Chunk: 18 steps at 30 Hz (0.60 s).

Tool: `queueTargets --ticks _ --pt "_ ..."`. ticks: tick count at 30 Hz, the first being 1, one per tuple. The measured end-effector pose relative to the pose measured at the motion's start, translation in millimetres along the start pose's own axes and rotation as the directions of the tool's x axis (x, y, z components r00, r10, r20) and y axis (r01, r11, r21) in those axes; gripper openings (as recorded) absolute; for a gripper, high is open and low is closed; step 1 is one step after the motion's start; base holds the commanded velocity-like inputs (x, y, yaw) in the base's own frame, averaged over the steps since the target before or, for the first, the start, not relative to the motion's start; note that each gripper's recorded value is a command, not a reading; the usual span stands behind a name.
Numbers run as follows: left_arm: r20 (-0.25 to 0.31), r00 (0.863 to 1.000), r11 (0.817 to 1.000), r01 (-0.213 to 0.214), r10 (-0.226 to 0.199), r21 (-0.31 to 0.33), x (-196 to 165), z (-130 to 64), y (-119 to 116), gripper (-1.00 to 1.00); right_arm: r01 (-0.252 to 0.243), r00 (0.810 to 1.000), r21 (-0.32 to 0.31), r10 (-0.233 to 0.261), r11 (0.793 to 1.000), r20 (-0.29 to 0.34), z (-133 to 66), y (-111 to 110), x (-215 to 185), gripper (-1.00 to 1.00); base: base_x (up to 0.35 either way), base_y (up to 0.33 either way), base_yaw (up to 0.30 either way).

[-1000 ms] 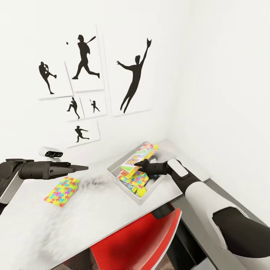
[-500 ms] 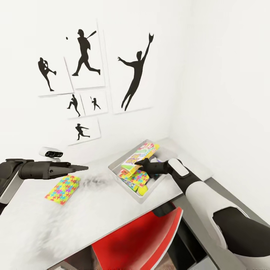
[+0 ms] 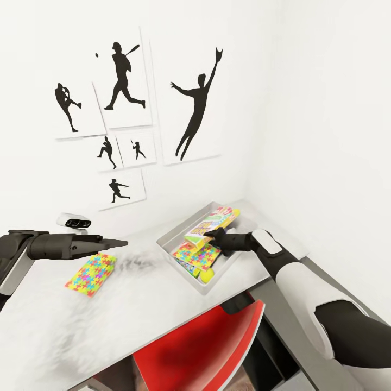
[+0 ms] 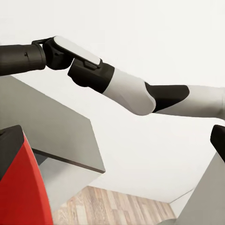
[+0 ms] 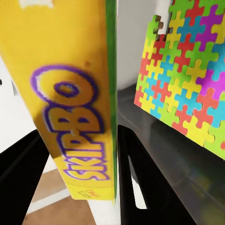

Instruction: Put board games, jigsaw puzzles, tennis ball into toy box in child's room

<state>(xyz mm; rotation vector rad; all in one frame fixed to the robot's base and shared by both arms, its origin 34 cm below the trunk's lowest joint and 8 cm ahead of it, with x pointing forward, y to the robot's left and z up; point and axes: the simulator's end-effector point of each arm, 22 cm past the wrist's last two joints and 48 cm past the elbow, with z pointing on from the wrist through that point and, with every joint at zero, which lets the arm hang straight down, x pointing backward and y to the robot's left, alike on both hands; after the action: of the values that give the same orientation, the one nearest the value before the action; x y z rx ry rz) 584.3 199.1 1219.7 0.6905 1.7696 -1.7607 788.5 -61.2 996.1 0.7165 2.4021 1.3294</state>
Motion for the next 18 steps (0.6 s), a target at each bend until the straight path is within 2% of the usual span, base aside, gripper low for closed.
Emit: queueTargets --ticks 11,12,18 --pt "0.000 1.000 1.000 0.000 0.000 0.000 0.0 0.1 0.0 1.00 0.003 1.000 -0.006 -0.003 1.000 -0.009 4.1 5.3 5.4 -1.00 0.000 0.000 0.000" --pt "0.000 1.000 1.000 0.000 0.000 0.000 0.0 0.1 0.0 1.00 0.003 1.000 -0.005 -0.003 1.000 -0.009 4.2 5.3 5.5 1.00 0.000 0.000 0.000" --pt "0.000 1.000 1.000 0.000 0.000 -0.001 0.1 0.0 0.1 1.00 0.004 1.000 -0.004 -0.004 1.000 -0.010 4.1 5.1 5.5 1.00 0.000 0.000 0.000"
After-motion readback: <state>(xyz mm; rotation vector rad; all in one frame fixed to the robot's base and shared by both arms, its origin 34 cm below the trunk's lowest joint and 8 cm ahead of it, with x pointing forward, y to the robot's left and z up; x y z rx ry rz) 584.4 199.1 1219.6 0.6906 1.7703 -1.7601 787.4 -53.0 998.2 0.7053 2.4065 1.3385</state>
